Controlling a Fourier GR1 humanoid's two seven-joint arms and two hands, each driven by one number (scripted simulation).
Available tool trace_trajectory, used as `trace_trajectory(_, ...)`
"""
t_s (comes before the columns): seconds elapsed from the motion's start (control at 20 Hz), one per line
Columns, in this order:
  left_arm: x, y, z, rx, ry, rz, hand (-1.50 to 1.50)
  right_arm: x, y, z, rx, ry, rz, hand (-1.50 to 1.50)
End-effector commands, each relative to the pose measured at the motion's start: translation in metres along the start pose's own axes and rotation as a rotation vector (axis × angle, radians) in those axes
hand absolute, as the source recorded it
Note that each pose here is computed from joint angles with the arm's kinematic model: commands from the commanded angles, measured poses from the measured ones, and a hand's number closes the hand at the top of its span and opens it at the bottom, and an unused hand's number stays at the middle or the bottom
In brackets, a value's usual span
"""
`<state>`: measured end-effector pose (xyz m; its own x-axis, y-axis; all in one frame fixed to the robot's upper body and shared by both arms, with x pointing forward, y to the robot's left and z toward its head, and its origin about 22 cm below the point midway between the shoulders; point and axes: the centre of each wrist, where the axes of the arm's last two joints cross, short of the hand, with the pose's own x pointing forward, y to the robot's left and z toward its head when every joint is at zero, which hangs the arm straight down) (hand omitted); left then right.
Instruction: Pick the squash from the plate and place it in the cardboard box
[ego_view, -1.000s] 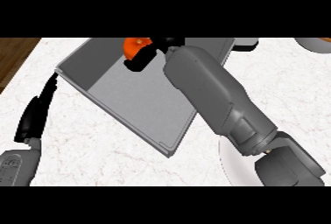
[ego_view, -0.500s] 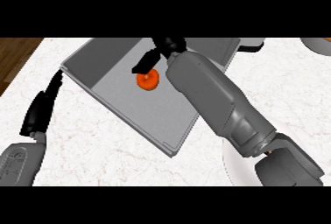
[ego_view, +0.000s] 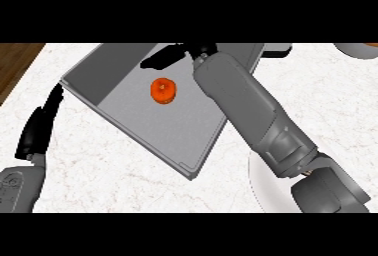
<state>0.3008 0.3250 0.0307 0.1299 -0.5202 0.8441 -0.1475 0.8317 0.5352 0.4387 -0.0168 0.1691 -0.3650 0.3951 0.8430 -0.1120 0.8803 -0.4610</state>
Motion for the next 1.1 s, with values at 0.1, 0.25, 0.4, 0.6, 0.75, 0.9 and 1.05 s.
trace_trajectory(0.1, -0.022, 0.005, 0.018, 0.045, 0.041, 0.001, 0.00, -0.019, -0.022, -0.003, -0.037, -0.029, -0.157, -1.50)
trace_trajectory(0.25, -0.023, 0.011, 0.021, 0.043, 0.046, -0.004, 0.00, -0.042, -0.059, -0.003, -0.058, -0.015, -0.166, -1.50)
trace_trajectory(0.4, -0.031, 0.015, 0.021, 0.064, 0.068, -0.004, 0.00, -0.043, -0.096, -0.010, -0.084, 0.017, -0.151, -1.50)
trace_trajectory(0.6, -0.027, 0.024, 0.018, 0.077, 0.076, -0.012, 0.00, -0.086, -0.141, 0.010, -0.095, 0.029, -0.133, -1.50)
trace_trajectory(0.75, -0.034, 0.014, 0.025, 0.064, 0.068, -0.004, 0.00, -0.089, -0.167, 0.011, -0.083, 0.022, -0.099, -1.50)
trace_trajectory(0.9, -0.036, 0.018, 0.019, 0.073, 0.074, -0.017, 0.00, -0.115, -0.195, 0.032, -0.008, 0.030, -0.109, -1.50)
trace_trajectory(1.05, -0.029, 0.018, 0.019, 0.054, 0.054, -0.012, 0.00, -0.119, -0.229, 0.039, 0.001, 0.036, -0.061, -1.50)
